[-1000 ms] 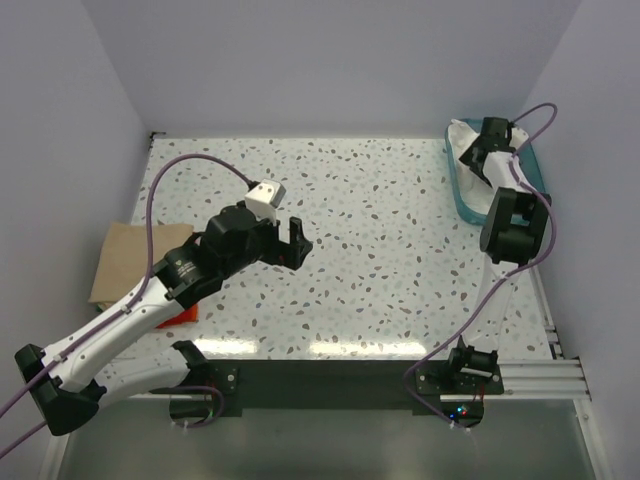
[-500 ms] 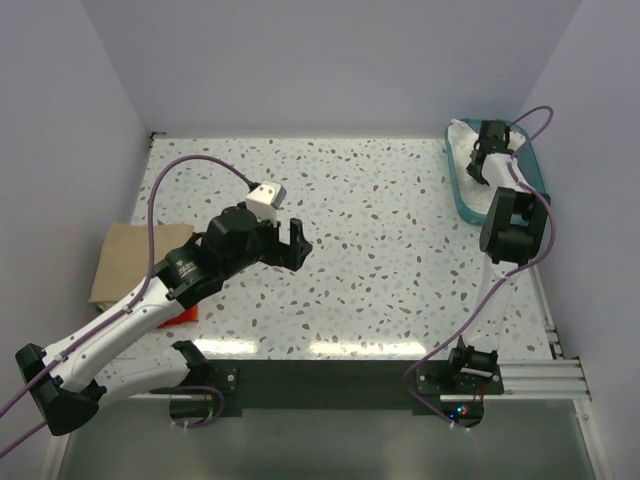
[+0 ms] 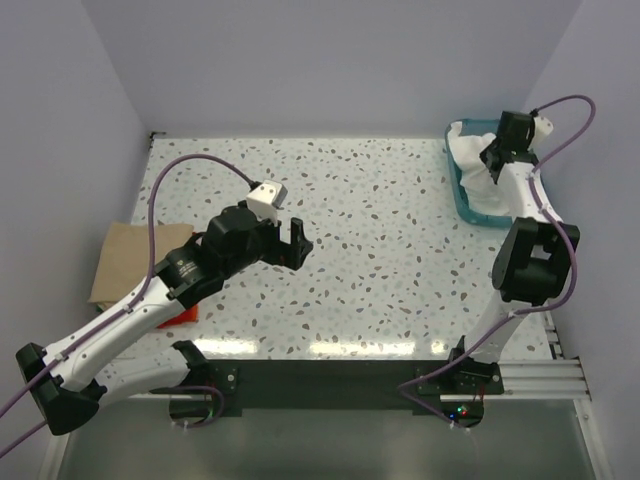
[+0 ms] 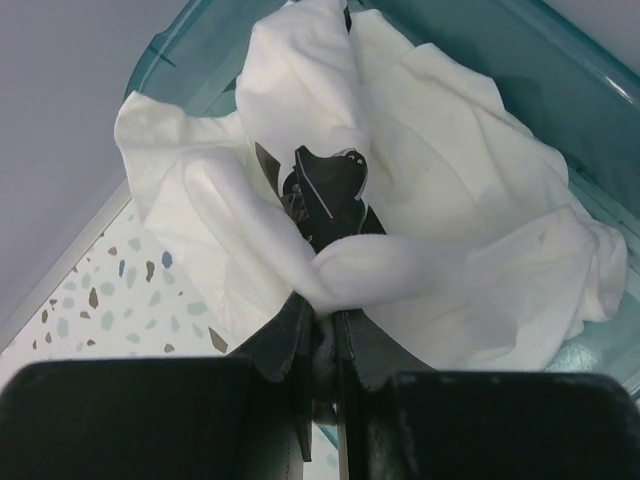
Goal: Fold and stack the t-shirts
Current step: Grab the tshirt from the pile, then move the tshirt to the center of the board
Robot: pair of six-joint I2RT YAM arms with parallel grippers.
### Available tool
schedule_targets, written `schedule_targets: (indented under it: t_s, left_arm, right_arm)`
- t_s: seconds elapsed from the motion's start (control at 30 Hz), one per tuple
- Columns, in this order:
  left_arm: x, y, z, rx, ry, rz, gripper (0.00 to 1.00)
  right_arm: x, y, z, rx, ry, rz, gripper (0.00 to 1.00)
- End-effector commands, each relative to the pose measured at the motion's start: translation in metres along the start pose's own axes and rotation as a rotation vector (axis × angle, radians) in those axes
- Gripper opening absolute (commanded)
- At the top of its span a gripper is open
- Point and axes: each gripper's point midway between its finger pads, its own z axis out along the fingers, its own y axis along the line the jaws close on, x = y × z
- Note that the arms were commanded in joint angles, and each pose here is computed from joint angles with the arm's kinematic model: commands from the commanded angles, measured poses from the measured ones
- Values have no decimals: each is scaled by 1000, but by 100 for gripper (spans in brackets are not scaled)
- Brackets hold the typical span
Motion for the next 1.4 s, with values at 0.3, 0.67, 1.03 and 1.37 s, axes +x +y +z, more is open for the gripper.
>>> schedule_targets:
  t_s: [0.3,0.67,1.03,1.37]
  left_arm:
    - [-12,-5,6,29,-46,15,100]
    - [-25,-5,0,15,-85,-2,100]
    - [-30,0,-3,-13,-115,-41,100]
    - [-35,1,-3,-26,-127,-61,100]
  right_arm:
    - [-102,46,-131,-225,-299,27,0]
    - [-174,134,-292,-623,-458,-28,0]
    - [-209,176,-455,-1121,-486,90,0]
    - [-214,186,-491,-1280,-421,207,0]
